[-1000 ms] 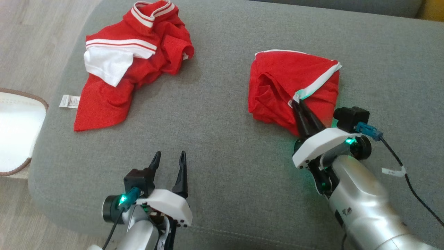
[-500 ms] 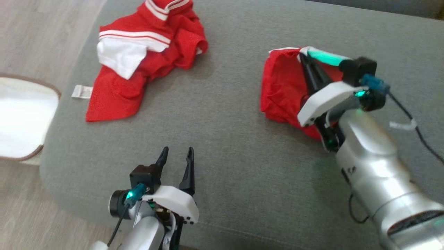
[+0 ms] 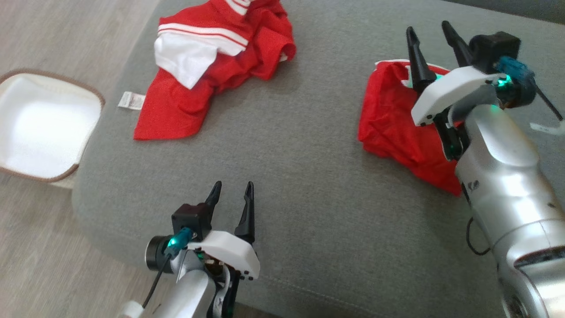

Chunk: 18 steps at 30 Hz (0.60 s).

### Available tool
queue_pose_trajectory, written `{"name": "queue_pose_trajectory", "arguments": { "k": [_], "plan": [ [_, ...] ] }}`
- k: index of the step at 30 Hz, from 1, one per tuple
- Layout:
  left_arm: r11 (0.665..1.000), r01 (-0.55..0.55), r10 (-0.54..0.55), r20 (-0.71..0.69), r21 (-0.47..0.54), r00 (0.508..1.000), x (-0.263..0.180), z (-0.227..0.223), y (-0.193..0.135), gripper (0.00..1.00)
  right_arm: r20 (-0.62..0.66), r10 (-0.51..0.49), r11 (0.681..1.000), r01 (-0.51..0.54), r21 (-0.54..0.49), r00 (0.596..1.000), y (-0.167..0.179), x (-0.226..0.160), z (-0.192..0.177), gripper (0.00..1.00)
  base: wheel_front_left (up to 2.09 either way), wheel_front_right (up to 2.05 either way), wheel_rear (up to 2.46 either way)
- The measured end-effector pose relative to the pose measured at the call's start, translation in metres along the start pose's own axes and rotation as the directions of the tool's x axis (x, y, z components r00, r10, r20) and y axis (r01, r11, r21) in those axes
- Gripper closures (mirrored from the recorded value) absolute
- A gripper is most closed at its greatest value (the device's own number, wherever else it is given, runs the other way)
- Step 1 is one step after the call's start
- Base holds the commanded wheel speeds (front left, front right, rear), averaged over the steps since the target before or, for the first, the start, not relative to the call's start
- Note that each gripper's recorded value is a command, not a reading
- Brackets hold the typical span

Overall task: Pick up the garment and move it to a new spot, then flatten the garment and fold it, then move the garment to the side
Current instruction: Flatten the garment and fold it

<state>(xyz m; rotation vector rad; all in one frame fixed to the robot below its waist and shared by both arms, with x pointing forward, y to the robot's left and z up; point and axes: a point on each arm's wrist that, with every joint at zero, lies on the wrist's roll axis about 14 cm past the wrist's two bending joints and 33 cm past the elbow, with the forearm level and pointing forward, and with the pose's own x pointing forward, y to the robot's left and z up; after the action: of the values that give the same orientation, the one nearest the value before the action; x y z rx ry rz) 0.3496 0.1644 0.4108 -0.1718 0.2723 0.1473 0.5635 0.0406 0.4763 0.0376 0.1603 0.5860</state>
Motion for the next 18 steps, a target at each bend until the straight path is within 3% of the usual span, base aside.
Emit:
{"name": "queue_pose_trajectory", "arguments": {
  "k": [4, 18],
  "plan": [
    [1.0, 0.029, -0.029, 0.02, 0.0, 0.999, 0.003, 0.006, -0.009, 0.0, 0.044, -0.061, 0.998, 0.059, 0.033, 0.997, -0.018, -0.019, 0.005, 0.0, 0.0, 0.0, 0.0],
    [0.994, 0.096, -0.099, 0.073, 0.054, 0.992, 0.003, 0.018, -0.028, 0.0, 0.052, -0.262, 0.957, 0.253, 0.139, 0.964, -0.054, -0.132, -0.03, 0.0, 0.0, 0.0, 0.0]
  ]
}}
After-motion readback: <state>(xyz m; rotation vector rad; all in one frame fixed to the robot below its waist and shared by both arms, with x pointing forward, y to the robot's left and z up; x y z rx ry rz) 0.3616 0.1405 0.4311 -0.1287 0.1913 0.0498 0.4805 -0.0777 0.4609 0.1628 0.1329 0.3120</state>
